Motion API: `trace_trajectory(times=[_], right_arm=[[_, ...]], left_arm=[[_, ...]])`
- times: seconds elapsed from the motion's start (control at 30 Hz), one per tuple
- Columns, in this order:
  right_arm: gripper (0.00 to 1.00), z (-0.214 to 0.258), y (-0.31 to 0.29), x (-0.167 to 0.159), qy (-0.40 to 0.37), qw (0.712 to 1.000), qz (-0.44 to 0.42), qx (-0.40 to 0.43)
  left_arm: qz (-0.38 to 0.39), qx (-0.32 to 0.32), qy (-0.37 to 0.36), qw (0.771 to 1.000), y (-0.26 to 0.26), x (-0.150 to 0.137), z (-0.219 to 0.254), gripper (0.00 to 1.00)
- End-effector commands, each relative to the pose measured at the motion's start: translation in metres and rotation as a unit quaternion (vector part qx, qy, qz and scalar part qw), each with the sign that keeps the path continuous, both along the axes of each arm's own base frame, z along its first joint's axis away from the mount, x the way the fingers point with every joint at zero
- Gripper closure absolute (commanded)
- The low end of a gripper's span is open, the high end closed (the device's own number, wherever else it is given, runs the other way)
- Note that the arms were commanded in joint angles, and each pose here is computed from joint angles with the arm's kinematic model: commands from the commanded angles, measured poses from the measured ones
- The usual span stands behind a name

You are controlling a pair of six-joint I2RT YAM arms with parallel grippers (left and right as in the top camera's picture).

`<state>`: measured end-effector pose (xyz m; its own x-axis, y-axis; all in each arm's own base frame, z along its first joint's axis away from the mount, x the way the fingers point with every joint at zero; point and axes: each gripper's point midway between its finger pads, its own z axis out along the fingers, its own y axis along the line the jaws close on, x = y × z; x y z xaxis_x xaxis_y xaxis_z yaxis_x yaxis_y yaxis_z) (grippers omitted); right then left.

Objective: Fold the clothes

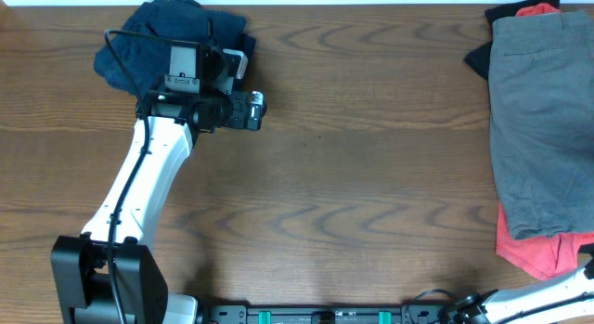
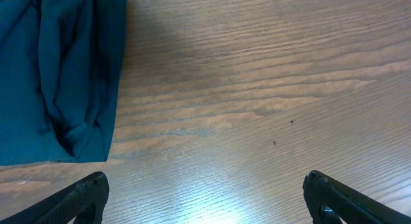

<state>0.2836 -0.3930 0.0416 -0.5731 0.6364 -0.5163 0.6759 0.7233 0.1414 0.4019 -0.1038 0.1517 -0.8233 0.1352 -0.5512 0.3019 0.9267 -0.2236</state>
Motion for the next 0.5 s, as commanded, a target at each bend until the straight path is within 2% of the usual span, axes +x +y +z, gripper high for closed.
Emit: trace_trajectory(times=[0.0, 0.03, 0.07, 0.1, 0.2, 0.23, 0.47], right_arm=[[0.44, 0.006, -0.003, 0.007, -0.010, 1.000, 0.013, -0.011], [0.51, 0.006, -0.003, 0.007, -0.010, 1.000, 0.014, -0.012], [0.65, 0.006, -0.003, 0.008, -0.010, 1.000, 0.014, -0.012], [0.75, 0.006, -0.003, 0.008, -0.011, 1.000, 0.014, -0.012], [0.96, 0.007, -0.003, 0.010, -0.015, 1.000, 0.014, -0.011], [0.99, 0.007, -0.003, 0.010, -0.017, 1.000, 0.009, -0.009], [0.98, 0.010, 0.004, 0.018, -0.042, 0.999, 0.021, 0.007]], left_arm=[[-0.007, -0.001, -0.010, 1.000, -0.002, 0.001, 0.007, 0.02], [-0.007, -0.001, -0.010, 1.000, -0.002, 0.001, 0.007, 0.02], [-0.006, -0.001, -0.010, 1.000, -0.002, 0.001, 0.007, 0.02], [-0.007, -0.001, -0.010, 1.000, -0.002, 0.001, 0.007, 0.02], [-0.007, -0.001, -0.010, 1.000, -0.002, 0.001, 0.007, 0.02], [-0.007, -0.001, -0.010, 1.000, -0.002, 0.001, 0.007, 0.02], [-0.006, -0.001, -0.010, 1.000, -0.002, 0.001, 0.007, 0.02]])
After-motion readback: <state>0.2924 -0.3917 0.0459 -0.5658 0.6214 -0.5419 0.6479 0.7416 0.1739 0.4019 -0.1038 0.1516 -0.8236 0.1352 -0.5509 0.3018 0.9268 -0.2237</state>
